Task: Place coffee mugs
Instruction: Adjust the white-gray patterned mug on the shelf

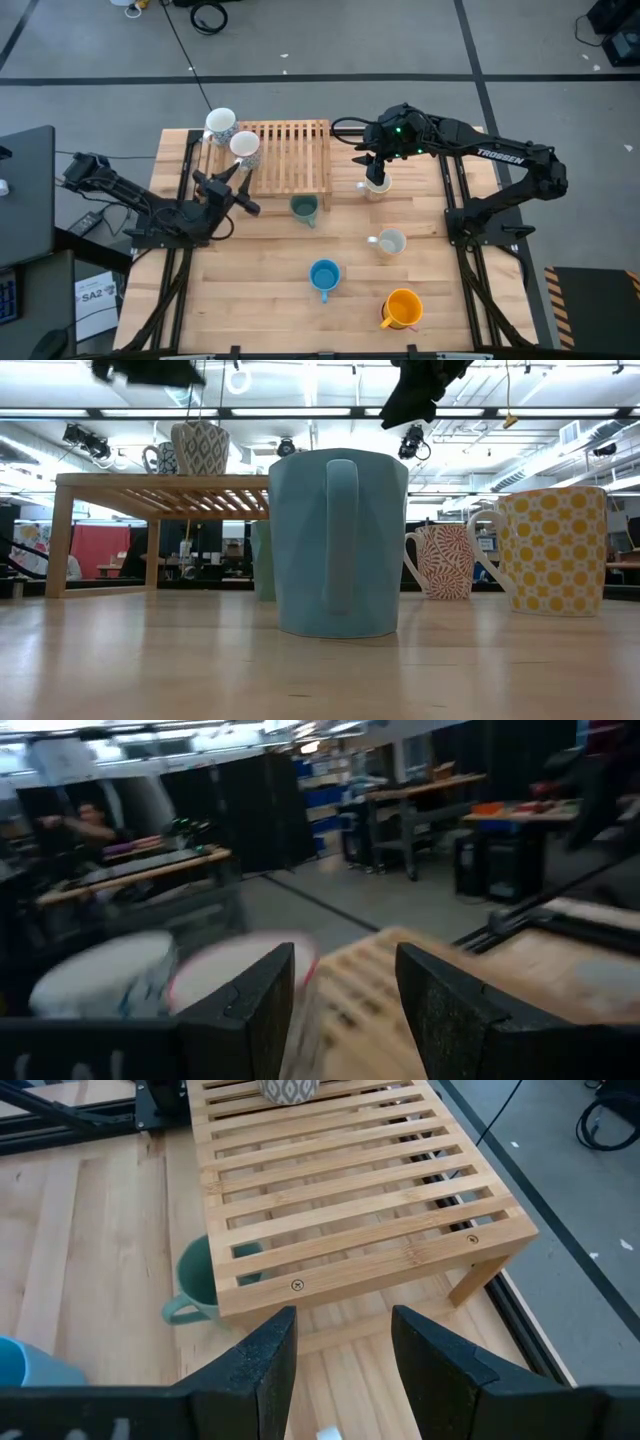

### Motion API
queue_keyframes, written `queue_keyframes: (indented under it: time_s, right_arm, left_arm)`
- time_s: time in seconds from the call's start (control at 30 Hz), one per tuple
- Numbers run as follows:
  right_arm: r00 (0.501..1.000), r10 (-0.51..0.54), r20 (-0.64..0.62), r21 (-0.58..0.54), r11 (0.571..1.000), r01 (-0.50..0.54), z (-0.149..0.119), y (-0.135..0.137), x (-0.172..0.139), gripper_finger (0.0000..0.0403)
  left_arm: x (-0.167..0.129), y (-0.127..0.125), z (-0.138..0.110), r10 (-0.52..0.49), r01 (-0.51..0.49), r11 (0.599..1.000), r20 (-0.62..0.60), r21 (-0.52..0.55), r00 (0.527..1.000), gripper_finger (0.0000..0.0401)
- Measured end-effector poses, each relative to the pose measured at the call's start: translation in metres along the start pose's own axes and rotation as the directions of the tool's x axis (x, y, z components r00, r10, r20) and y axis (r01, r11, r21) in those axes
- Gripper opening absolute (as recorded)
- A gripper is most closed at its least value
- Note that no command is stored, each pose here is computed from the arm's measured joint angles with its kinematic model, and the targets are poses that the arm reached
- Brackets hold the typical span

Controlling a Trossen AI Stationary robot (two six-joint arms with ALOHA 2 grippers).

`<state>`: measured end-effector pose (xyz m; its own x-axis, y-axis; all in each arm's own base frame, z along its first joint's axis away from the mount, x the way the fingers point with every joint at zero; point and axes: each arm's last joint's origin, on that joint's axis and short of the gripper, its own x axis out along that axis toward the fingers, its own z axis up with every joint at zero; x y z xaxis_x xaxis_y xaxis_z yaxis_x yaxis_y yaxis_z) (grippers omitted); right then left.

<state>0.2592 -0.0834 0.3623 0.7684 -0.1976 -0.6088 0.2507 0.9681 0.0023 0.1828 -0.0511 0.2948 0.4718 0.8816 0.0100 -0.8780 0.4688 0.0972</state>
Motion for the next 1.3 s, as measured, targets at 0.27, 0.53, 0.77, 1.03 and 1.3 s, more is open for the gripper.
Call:
queue_keyframes:
  time_s: [0.27,0.53,0.77,1.03,1.3]
  right_arm:
    - [1.0,0.0,0.0,0.0,1.0,0.0,0.0,0.0,0.0,0.017]
    - [1.0,0.0,0.0,0.0,1.0,0.0,0.0,0.0,0.0,0.017]
    - [1.0,0.002,-0.001,0.0,1.0,-0.002,0.0,0.0,0.0,0.017]
    - [1.0,0.003,-0.015,0.001,1.0,-0.003,-0.001,0.0,0.0,0.017]
    - [1.0,0.003,-0.017,0.001,1.0,-0.003,-0.002,0.0,0.0,0.017]
  left_arm:
    - [0.013,0.011,0.089,-0.104,0.111,0.992,0.107,-0.062,0.989,0.0183]
    - [0.039,0.019,0.149,-0.04,0.041,0.999,0.096,-0.008,0.995,0.0183]
    - [0.066,0.003,0.166,-0.029,0.028,0.996,0.011,0.087,1.0,0.0183]
    - [0.093,-0.004,0.15,-0.305,0.316,0.949,-0.257,0.001,0.917,0.0183]
    - [0.121,0.013,0.122,-0.331,0.322,0.94,-0.548,-0.116,0.768,0.0183]
